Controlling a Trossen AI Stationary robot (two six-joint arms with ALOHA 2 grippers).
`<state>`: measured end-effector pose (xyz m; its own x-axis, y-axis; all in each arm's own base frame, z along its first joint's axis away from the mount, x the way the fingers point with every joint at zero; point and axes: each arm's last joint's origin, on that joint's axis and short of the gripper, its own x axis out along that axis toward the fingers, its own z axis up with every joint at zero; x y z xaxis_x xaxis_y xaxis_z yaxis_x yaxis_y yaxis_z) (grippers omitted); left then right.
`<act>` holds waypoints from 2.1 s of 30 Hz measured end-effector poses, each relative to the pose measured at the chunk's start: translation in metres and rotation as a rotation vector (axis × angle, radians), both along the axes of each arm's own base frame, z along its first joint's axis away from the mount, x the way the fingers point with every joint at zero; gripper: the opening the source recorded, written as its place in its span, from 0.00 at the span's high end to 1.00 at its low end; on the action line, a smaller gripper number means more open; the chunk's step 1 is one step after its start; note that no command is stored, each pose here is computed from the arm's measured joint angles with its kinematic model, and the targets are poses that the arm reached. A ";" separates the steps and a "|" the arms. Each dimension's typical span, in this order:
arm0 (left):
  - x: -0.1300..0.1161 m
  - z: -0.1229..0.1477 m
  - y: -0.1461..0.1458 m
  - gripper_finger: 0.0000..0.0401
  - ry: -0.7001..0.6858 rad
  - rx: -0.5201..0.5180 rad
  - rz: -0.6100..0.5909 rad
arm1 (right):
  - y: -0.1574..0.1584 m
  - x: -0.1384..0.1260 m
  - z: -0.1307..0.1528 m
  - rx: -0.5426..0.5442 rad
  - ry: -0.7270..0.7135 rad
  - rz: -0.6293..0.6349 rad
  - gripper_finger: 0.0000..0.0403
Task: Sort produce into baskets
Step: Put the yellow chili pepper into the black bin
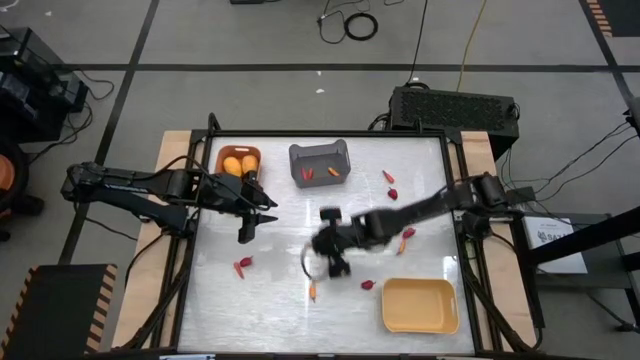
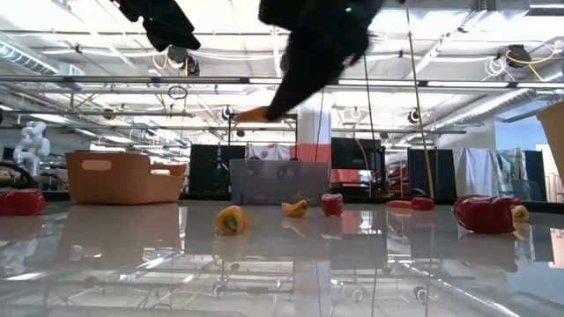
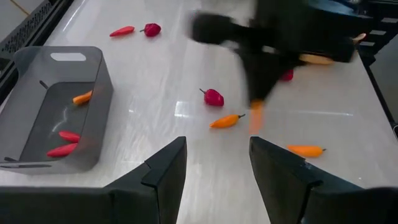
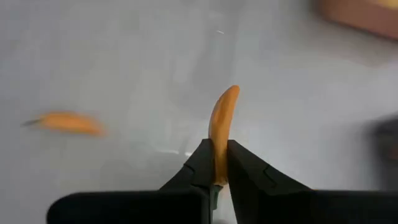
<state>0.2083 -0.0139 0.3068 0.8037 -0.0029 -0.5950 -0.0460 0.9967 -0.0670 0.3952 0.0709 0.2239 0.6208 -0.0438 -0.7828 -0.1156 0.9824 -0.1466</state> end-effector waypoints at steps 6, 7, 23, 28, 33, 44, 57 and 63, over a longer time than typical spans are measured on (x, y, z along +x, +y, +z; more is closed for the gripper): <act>-0.001 -0.001 0.000 0.54 0.014 -0.022 0.017 | -0.076 0.016 0.027 0.003 -0.070 -0.183 0.93; -0.002 -0.002 0.000 0.54 0.029 -0.029 0.024 | -0.089 0.016 0.029 0.011 -0.071 -0.226 0.93; -0.007 -0.009 0.002 0.54 0.108 -0.114 0.167 | -0.214 -0.015 0.026 0.162 -0.060 -0.733 0.88; -0.004 -0.005 0.005 0.54 0.038 -0.142 0.301 | -0.228 -0.021 0.025 0.162 -0.043 -0.772 0.78; 0.003 0.005 0.004 0.54 -0.083 -0.173 0.310 | -0.235 -0.027 0.023 0.157 -0.017 -0.791 0.70; 0.007 0.012 0.007 0.54 -0.184 -0.165 0.387 | -0.202 -0.076 0.039 0.315 0.375 -0.822 0.66; 0.009 0.011 0.029 0.54 -0.195 -0.077 0.494 | -0.123 -0.166 0.036 0.529 0.342 -1.205 0.70; 0.028 0.001 0.044 0.54 -0.193 -0.085 0.537 | -0.081 -0.196 0.009 0.647 0.341 -1.403 0.70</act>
<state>0.2362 0.0303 0.3078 0.7998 0.3941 -0.4528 -0.5228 0.8280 -0.2028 0.1992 -0.0096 0.2329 0.1741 -0.0253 -0.9844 0.9625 0.2156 0.1646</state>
